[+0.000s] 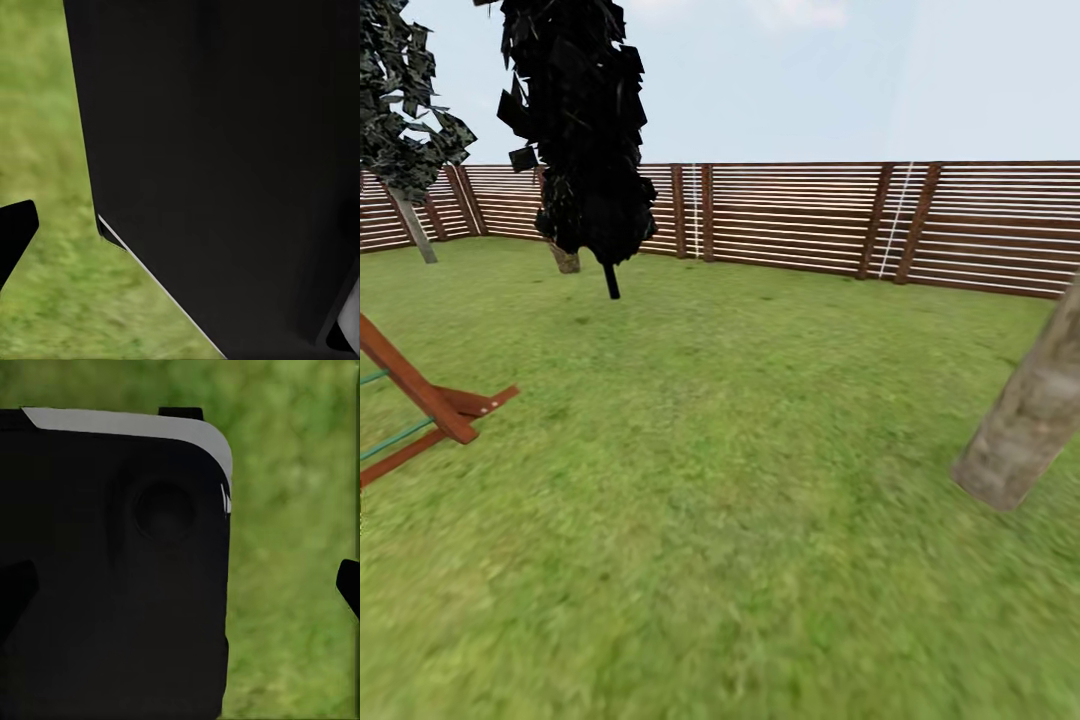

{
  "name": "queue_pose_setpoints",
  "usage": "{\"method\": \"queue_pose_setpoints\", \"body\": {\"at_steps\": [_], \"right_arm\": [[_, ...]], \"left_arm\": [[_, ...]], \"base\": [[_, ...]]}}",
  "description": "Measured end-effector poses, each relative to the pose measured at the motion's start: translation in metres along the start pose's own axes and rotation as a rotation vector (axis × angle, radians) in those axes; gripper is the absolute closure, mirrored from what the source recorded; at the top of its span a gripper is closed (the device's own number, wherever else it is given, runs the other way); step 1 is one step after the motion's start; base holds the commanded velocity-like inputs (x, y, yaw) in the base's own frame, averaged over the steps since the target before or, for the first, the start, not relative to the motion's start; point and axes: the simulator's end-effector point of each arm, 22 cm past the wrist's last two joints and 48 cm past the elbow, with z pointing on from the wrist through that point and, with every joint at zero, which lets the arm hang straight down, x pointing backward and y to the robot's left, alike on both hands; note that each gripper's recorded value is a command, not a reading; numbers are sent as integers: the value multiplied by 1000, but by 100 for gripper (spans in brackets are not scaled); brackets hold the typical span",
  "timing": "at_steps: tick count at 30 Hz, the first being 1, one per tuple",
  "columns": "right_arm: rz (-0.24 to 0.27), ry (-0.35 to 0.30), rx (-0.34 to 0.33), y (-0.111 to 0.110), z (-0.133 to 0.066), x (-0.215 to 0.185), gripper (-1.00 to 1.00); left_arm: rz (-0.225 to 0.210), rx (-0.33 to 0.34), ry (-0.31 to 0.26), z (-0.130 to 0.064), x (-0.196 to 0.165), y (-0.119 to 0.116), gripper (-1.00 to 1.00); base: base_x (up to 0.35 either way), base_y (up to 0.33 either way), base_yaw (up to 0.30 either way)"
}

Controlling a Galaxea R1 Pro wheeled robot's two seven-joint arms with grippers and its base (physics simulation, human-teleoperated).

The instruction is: Take the three Easter eggs out of the wicker basket on the lawn in the garden, then place them on the lawn next to a single tree (choose any tree) so that all three eggs are next to the same tree and none are left in the basket.

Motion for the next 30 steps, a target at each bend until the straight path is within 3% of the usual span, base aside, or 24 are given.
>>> {"method": "queue_pose_setpoints", "body": {"at_steps": [30], "right_arm": [[0, -1, -1, 1, 0, 0, -100]], "left_arm": [[0, 1, 0, 0, 0, -1, -100]], "base": [[340, 0, 253]]}}
